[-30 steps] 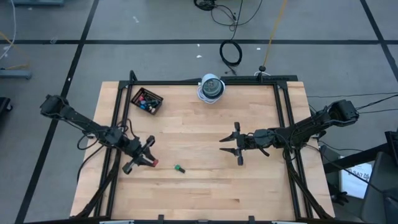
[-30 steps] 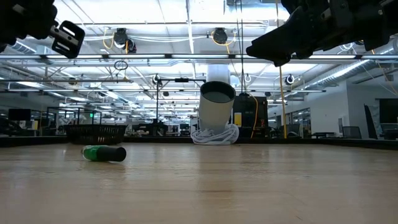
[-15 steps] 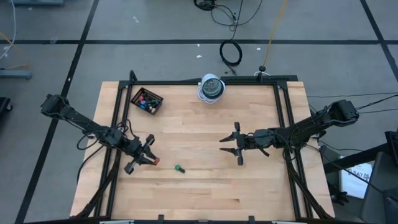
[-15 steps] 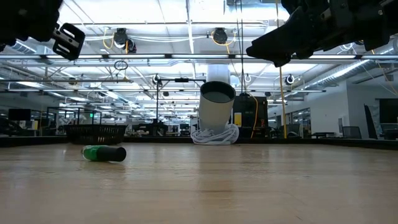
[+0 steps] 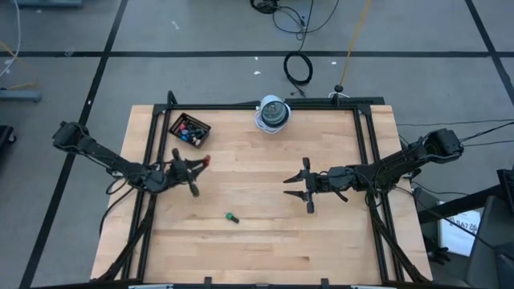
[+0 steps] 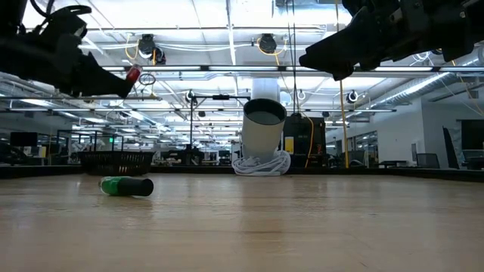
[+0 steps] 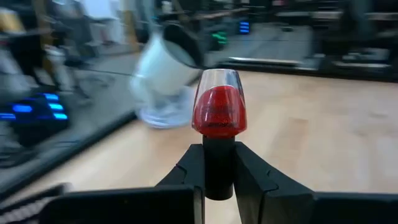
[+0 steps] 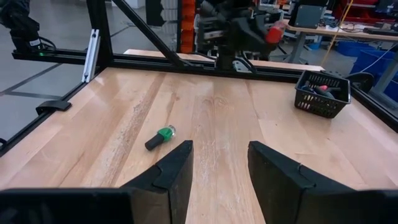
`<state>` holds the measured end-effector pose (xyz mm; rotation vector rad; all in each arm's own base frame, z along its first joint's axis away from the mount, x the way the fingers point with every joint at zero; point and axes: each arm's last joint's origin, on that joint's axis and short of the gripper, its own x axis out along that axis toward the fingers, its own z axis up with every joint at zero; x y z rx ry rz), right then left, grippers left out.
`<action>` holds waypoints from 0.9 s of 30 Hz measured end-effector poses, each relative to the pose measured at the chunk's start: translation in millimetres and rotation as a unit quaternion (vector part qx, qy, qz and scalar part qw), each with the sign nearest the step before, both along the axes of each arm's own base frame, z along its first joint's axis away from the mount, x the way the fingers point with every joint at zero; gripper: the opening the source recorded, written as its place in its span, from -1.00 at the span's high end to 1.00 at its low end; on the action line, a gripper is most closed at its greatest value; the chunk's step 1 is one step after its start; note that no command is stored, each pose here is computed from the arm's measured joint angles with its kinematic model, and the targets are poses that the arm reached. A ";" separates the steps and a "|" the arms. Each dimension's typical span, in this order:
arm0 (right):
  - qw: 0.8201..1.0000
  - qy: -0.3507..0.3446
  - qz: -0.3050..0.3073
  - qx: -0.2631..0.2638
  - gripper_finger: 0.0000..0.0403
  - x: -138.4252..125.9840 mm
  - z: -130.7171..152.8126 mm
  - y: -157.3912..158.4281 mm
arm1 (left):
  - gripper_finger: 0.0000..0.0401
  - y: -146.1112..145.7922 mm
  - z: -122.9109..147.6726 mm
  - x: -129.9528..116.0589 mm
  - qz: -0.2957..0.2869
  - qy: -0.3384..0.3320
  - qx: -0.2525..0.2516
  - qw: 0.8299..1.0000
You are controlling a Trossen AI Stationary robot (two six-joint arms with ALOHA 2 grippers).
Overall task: Pick & Place Nail Polish
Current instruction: Put the red nail polish bottle into the black basket
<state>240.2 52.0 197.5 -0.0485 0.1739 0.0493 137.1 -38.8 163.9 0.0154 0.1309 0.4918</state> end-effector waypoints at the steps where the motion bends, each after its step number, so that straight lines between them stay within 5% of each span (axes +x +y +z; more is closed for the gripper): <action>1: 1.000 0.000 0.000 0.000 0.28 0.0 0.0 0.1 | 0.83 0.9 0.2 -0.5 0.018 0.000 0.007 1.000; 18: 1.000 0.000 0.000 0.000 0.28 0.0 0.0 0.1 | 0.83 11.1 -5.9 -9.2 0.208 0.011 0.053 0.977; 24: 1.000 0.004 0.000 -0.001 0.28 -0.1 -0.8 0.1 | 0.83 17.3 -6.0 -7.9 0.233 -0.013 0.023 0.972; 27: 1.000 0.004 0.000 -0.001 0.28 -0.1 -0.7 0.0 | 0.83 20.0 -7.3 -3.7 0.182 -0.015 -0.016 0.983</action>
